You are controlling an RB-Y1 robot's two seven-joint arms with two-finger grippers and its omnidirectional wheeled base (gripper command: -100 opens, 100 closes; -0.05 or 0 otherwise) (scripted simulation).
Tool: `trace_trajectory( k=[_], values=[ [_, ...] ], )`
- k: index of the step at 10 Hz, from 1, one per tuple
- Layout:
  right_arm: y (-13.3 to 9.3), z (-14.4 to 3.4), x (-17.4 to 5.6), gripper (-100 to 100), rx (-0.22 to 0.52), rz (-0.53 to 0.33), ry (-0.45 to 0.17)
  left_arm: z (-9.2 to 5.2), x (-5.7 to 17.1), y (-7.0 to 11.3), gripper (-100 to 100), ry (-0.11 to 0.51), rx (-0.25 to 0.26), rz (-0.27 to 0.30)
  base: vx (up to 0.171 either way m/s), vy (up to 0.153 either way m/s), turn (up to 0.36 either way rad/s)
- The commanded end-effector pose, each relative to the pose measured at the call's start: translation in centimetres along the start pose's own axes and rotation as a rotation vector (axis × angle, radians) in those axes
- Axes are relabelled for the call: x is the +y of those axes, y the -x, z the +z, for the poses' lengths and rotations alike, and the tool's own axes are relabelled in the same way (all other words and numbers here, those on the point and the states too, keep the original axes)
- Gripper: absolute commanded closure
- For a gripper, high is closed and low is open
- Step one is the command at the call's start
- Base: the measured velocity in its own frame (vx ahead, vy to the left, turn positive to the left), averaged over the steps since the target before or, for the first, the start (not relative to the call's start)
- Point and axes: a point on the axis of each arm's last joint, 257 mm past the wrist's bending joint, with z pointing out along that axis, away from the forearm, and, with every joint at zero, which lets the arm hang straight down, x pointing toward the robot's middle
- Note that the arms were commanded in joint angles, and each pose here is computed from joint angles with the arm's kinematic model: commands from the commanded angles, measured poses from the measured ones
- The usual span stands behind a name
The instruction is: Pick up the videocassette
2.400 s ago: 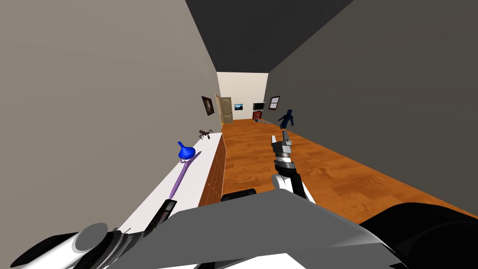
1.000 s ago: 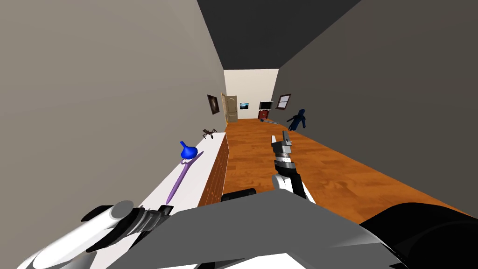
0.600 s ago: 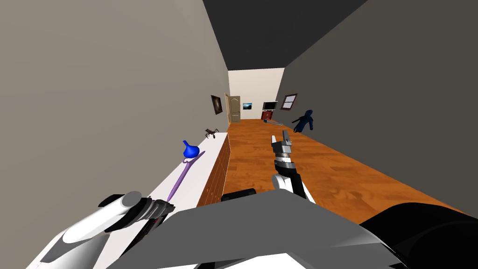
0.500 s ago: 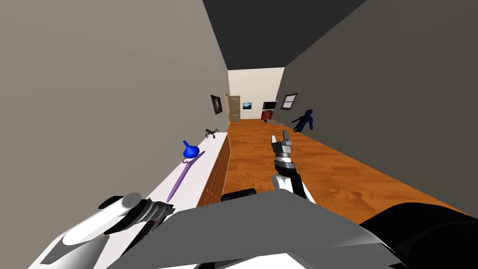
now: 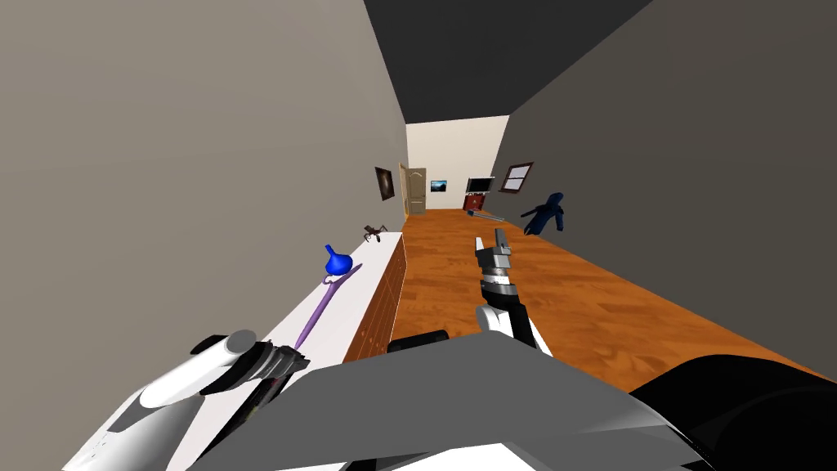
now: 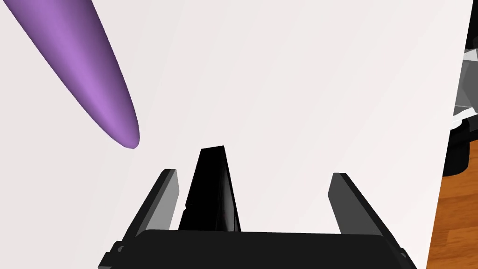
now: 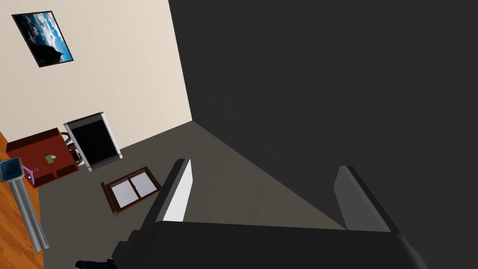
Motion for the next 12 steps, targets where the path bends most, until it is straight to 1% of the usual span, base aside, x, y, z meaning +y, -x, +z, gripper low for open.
trace_trajectory(
  k=[1,2,5,6,7,9,10,11,12],
  values=[
    [0.0,0.0,0.0,0,0.000,0.000,0.000,-0.6,-1.6,-2.8,-100,-0.023,0.041,0.082,0.069,-0.066,0.424],
    [0.0,0.0,0.0,0,0.000,0.000,0.000,-0.6,-1.8,-2.8,-100,-0.023,0.026,0.109,0.074,-0.093,0.214],
    [0.0,0.0,0.0,0,0.000,0.000,0.000,1.0,-1.0,-0.4,-100,0.031,-0.011,0.048,0.012,-0.012,-0.037],
    [0.0,0.0,0.0,0,0.000,0.000,0.000,-0.3,-3.3,-3.7,-100,-0.018,0.036,0.136,0.050,-0.052,0.339],
    [0.0,0.0,0.0,0,0.000,0.000,0.000,0.1,-3.2,-3.1,-100,-0.006,0.014,0.144,0.069,-0.095,0.254],
    [0.0,0.0,0.0,0,0.000,0.000,0.000,1.2,-2.6,-1.1,-100,0.029,-0.014,0.100,0.027,-0.039,-0.013],
    [0.0,0.0,0.0,0,0.000,0.000,0.000,-0.3,-5.0,-4.0,-100,-0.024,0.028,0.176,0.049,-0.052,0.314],
    [0.0,0.0,0.0,0,0.000,0.000,0.000,0.0,-5.1,-3.1,-100,-0.013,0.002,0.179,0.064,-0.098,0.251],
    [0.0,0.0,0.0,0,0.000,0.000,0.000,0.4,-4.9,-2.3,-100,0.000,-0.009,0.161,0.035,-0.062,0.018]
  ],
)
